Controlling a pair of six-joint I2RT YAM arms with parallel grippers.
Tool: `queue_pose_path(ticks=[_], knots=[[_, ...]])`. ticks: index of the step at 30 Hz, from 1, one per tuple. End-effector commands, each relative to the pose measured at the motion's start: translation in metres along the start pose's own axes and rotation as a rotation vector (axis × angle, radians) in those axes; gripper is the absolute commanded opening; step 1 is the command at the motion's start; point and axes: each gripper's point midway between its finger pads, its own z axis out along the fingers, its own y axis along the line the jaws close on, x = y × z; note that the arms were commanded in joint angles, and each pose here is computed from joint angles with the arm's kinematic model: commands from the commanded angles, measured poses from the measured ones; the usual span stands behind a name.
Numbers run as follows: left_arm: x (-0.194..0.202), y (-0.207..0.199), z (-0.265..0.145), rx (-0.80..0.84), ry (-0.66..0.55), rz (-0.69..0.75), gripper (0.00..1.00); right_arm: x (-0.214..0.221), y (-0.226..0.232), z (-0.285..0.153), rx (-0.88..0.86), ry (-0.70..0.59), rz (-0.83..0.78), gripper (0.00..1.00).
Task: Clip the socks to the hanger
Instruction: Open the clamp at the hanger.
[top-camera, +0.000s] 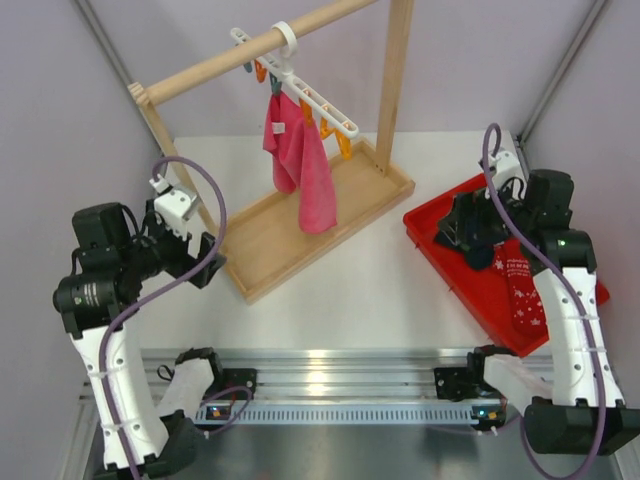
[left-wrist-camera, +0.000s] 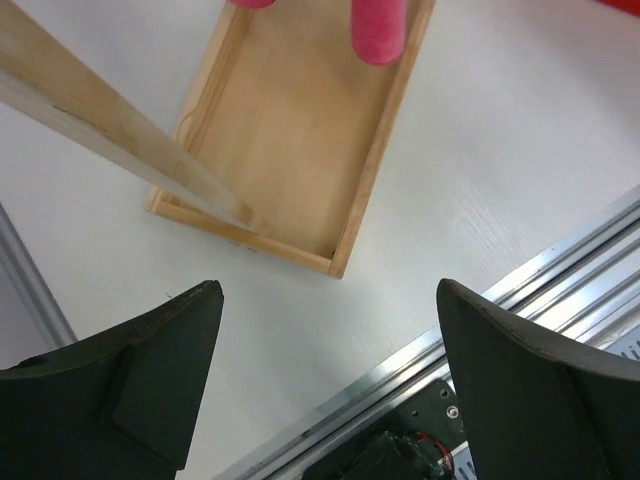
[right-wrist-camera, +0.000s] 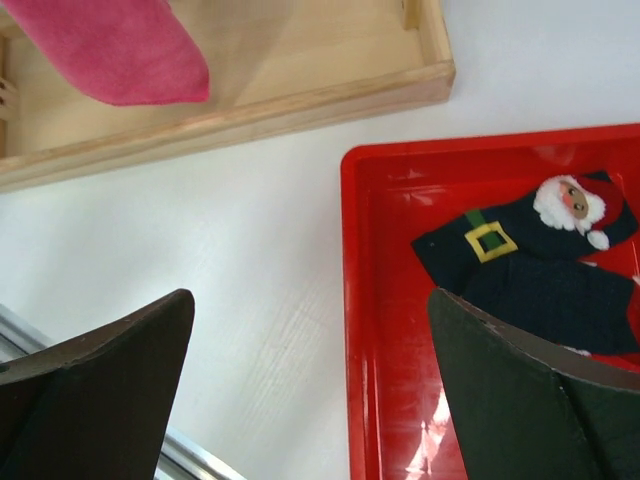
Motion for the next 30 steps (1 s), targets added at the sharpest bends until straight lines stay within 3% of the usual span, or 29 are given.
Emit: queue_pose_path(ticks=[1, 4, 11, 16, 18, 22, 23, 26, 30], knots=[[0.013, -0.046, -0.020, 0.134, 0.027, -0.030, 0.93, -0.050, 0.021, -0.013, -0.074, -0.157, -0.027, 1.00], [0.001, -0.060, -0.019, 0.224, -0.048, -0.011, 0.88, -0.068, 0.042, -0.012, -0.173, -0.196, 0.002, 1.00], [-0.071, -0.049, -0.010, 0.264, -0.309, -0.043, 0.83, -0.115, 0.079, -0.002, -0.321, -0.325, 0.072, 1.00], [-0.114, -0.049, -0.021, 0.266, -0.540, -0.007, 0.80, -0.156, 0.104, -0.021, -0.332, -0.656, -0.102, 0.97], [-0.119, -0.050, -0.021, 0.290, -0.576, -0.043, 0.79, -0.165, 0.108, -0.026, -0.329, -0.712, -0.128, 0.94], [-0.137, -0.042, -0.028, 0.228, -0.679, 0.014, 0.79, -0.182, 0.128, -0.026, -0.368, -0.787, -0.097, 0.91], [-0.139, -0.040, -0.028, 0.224, -0.693, 0.027, 0.79, -0.191, 0.135, -0.033, -0.379, -0.862, -0.122, 0.91], [-0.152, -0.040, -0.031, 0.235, -0.773, 0.078, 0.79, -0.184, 0.159, -0.029, -0.394, -0.972, -0.183, 0.92], [-0.166, -0.030, -0.027, 0.233, -0.826, 0.086, 0.77, -0.169, 0.170, 0.007, -0.329, -0.940, -0.174, 0.90]])
